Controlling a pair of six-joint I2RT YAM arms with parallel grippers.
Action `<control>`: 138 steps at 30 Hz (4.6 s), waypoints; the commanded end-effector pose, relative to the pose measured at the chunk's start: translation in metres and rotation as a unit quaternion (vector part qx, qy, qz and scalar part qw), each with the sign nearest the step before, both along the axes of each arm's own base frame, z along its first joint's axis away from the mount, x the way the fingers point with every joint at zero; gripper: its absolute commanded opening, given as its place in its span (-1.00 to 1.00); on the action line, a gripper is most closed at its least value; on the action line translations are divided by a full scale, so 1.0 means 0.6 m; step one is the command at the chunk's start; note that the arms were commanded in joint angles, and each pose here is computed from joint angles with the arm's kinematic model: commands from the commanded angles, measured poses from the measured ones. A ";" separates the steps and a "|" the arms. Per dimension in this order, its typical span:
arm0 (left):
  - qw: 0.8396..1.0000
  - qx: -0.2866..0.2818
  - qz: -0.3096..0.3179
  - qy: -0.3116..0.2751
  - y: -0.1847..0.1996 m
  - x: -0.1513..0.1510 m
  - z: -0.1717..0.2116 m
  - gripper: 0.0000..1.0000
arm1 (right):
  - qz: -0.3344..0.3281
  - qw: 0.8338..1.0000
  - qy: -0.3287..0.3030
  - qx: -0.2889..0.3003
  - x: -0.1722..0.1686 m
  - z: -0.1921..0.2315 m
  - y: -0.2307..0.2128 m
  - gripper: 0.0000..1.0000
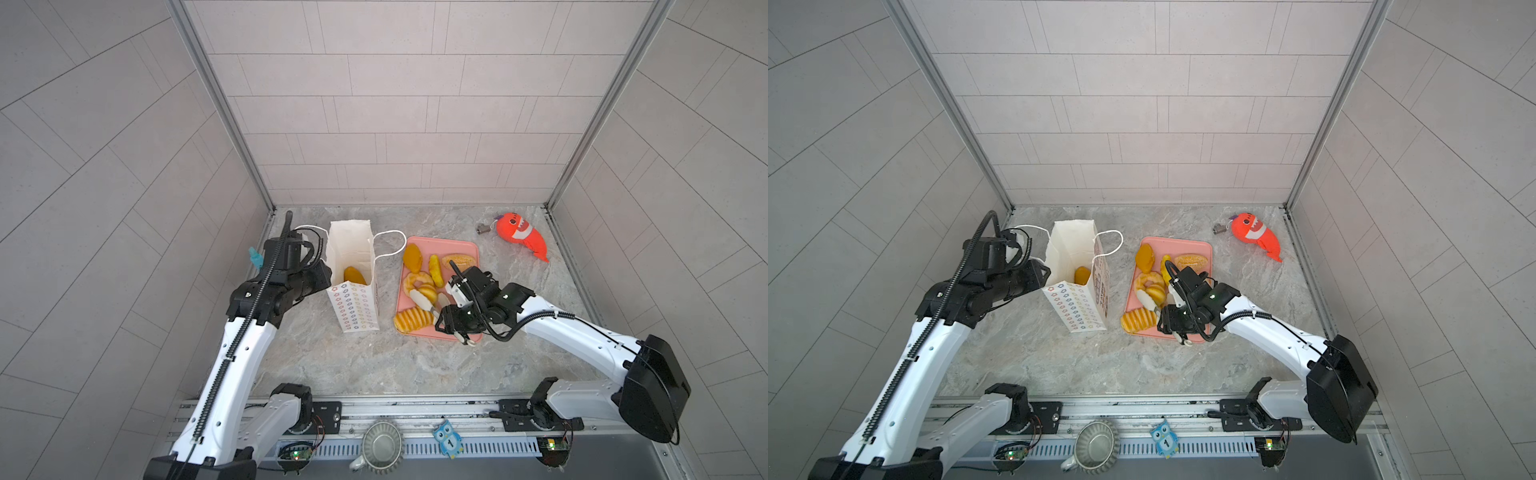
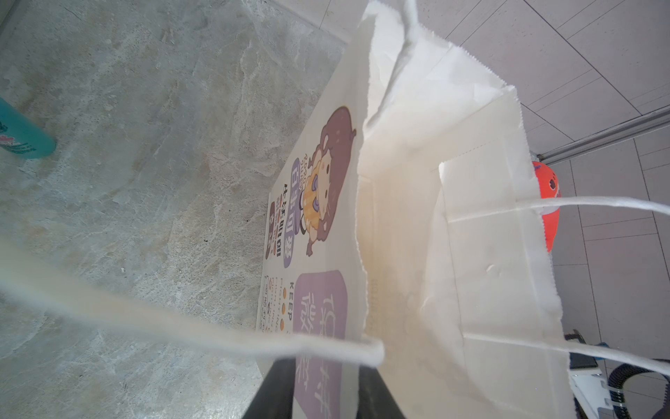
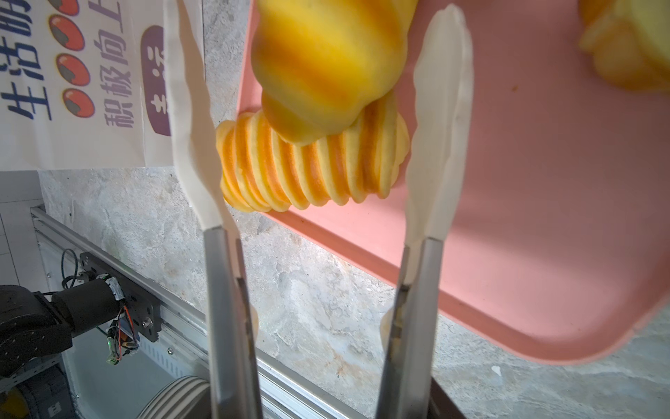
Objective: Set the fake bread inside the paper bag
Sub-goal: 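Close the tong around the striped croissant with the right gripper, then lift the striped croissant off the tray with the tong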
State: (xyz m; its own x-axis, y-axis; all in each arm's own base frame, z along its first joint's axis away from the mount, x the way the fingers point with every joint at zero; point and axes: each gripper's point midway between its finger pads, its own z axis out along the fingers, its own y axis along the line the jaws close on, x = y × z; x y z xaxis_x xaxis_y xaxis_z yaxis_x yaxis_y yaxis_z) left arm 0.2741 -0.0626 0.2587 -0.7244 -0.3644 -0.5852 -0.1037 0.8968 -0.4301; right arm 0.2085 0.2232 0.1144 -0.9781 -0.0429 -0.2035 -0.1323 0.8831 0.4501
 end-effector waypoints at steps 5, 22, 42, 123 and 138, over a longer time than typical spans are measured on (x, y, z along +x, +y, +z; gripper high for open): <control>1.000 0.005 0.003 -0.004 0.007 -0.004 0.007 -0.34 | 0.007 1.000 -0.008 0.005 0.019 0.009 0.012 0.17; 1.000 0.004 0.003 -0.005 0.007 -0.004 0.007 -0.34 | 0.004 1.000 -0.001 0.008 0.017 0.013 0.001 -0.05; 1.000 -0.006 0.002 -0.018 0.003 -0.004 0.032 -0.32 | -0.002 0.999 -0.043 0.023 0.008 0.076 -0.019 -0.08; 0.999 -0.036 -0.012 -0.013 -0.015 0.005 0.028 -1.00 | 0.003 0.958 -0.285 -0.045 0.082 0.384 -0.088 -0.16; 0.999 -0.039 -0.012 -0.014 -0.016 0.008 0.029 -1.00 | 0.033 0.951 -0.307 0.010 0.093 0.451 -0.045 -0.16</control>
State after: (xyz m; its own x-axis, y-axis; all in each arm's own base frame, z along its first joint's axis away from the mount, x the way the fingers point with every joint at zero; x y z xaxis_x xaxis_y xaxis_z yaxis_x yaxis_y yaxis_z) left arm 0.2746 -0.0721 0.2658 -0.7392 -0.3852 -0.5524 -0.0867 0.8679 -0.4892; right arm 0.2647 0.1898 0.3667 -0.7028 -0.0950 -0.7050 -0.3903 0.8801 0.2704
